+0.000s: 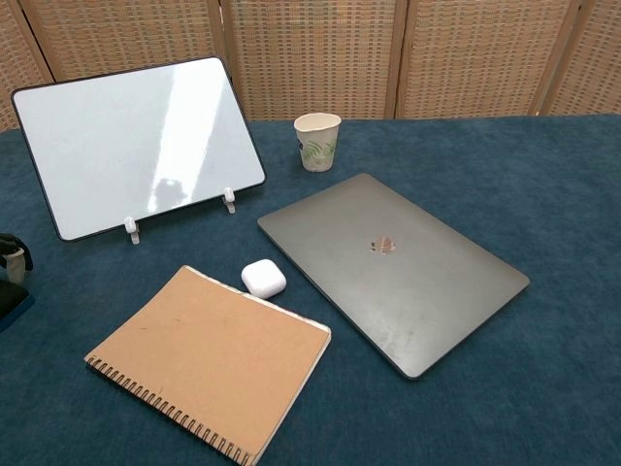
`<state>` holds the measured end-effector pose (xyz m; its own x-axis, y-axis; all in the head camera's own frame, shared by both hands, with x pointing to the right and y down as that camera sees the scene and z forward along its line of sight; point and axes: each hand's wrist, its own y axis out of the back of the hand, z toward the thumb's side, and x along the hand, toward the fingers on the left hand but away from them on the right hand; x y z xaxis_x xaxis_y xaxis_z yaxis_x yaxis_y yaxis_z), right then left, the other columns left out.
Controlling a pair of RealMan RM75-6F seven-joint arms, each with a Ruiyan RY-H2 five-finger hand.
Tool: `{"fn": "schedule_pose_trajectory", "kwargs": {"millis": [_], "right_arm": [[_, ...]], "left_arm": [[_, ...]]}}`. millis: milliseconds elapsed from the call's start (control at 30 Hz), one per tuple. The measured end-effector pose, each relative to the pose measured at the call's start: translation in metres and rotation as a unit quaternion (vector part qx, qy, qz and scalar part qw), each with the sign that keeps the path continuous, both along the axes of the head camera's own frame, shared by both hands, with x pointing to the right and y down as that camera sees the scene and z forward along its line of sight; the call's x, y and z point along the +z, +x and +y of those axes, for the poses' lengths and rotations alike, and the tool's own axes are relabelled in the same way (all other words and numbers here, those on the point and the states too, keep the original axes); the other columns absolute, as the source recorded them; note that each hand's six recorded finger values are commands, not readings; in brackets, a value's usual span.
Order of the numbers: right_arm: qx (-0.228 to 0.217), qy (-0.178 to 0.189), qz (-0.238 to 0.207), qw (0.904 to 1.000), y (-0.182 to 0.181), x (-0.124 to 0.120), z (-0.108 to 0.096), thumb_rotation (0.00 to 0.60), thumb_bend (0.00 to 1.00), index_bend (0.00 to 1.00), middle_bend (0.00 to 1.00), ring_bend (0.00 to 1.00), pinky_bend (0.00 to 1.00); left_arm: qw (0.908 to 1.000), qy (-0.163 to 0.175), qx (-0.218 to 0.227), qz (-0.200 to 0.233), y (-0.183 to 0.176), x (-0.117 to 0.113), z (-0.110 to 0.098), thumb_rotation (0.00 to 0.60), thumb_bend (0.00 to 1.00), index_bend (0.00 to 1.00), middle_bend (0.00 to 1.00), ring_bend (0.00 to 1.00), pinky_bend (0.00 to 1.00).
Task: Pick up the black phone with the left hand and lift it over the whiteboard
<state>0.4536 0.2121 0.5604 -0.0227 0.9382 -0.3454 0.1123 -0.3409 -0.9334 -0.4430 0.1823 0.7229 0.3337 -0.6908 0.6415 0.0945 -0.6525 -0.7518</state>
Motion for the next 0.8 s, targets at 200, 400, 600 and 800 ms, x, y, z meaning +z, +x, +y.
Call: {"fn": "schedule_pose_trajectory", "kwargs": {"millis": [200, 400, 600, 800], "right_arm": [[0.002, 0.000, -0.003, 1.0000, 0.001, -0.001, 0.000, 0.600, 0.00, 0.00, 0.00, 0.00, 0.00], [0.002, -0.001, -0.005, 1.0000, 0.001, -0.001, 0.000, 0.600, 0.00, 0.00, 0.00, 0.00, 0.00], [0.002, -0.005, -0.008, 1.0000, 0.000, 0.000, 0.000, 0.600, 0.00, 0.00, 0.00, 0.00, 0.00], [0.007, -0.007, -0.011, 0.9999, 0.003, 0.000, -0.001, 0.600, 0.00, 0.00, 0.00, 0.00, 0.00]], "left_arm": [[0.9994, 0.031, 0.010, 0.011, 0.006, -0.008, -0.003, 0.600, 0.25, 0.64, 0.46, 0.44, 0.53], [0.9957, 0.081, 0.032, 0.030, 0.014, -0.028, -0.010, 0.600, 0.21, 0.64, 0.46, 0.44, 0.53], [0.9782, 0.186, 0.091, 0.011, 0.037, -0.058, -0.037, 0.600, 0.20, 0.65, 0.46, 0.44, 0.53], [0.9420, 0.297, 0.145, -0.058, 0.077, -0.082, -0.084, 0.600, 0.20, 0.66, 0.46, 0.44, 0.53]]}}
